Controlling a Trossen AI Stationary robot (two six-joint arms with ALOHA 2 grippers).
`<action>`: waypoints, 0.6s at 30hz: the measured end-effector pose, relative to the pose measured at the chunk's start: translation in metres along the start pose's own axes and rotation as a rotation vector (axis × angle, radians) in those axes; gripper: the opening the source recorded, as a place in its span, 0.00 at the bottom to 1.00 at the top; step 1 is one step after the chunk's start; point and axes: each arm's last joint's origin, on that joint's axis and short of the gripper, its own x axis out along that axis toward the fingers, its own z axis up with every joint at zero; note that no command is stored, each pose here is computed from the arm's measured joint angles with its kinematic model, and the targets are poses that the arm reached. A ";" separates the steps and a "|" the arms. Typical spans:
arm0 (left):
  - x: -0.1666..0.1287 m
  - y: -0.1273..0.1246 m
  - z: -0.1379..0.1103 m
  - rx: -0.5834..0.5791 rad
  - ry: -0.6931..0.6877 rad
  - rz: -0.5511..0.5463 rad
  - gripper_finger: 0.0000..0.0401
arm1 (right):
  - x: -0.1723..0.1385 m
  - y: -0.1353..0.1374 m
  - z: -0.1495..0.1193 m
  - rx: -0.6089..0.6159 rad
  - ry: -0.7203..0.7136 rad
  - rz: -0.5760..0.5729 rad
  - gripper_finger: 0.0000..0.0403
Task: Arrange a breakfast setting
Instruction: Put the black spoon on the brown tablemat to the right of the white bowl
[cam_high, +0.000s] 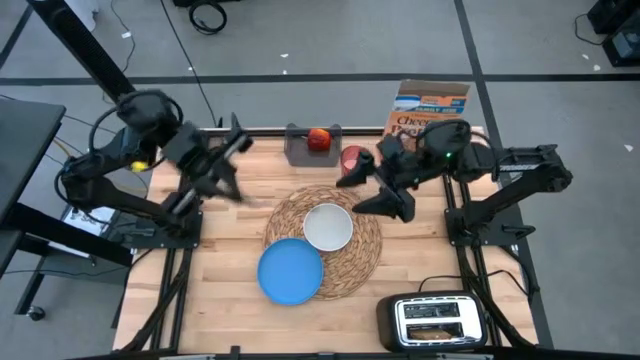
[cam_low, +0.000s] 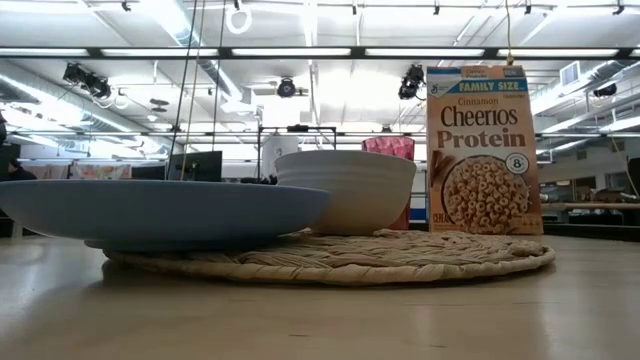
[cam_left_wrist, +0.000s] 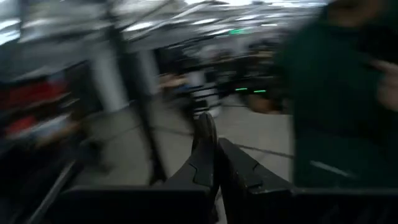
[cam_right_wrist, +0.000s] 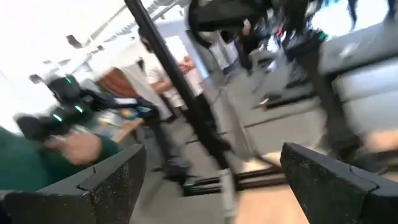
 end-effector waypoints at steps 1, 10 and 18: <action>0.003 -0.003 0.000 0.033 -0.009 -0.045 0.04 | 0.004 0.000 -0.004 0.072 0.018 0.000 0.92; 0.012 -0.015 -0.014 0.374 0.087 -0.083 0.03 | 0.043 0.001 -0.020 0.727 -0.141 -0.013 0.91; 0.009 -0.012 -0.017 0.608 0.204 0.048 0.03 | 0.054 -0.001 -0.025 1.057 -0.304 -0.051 0.80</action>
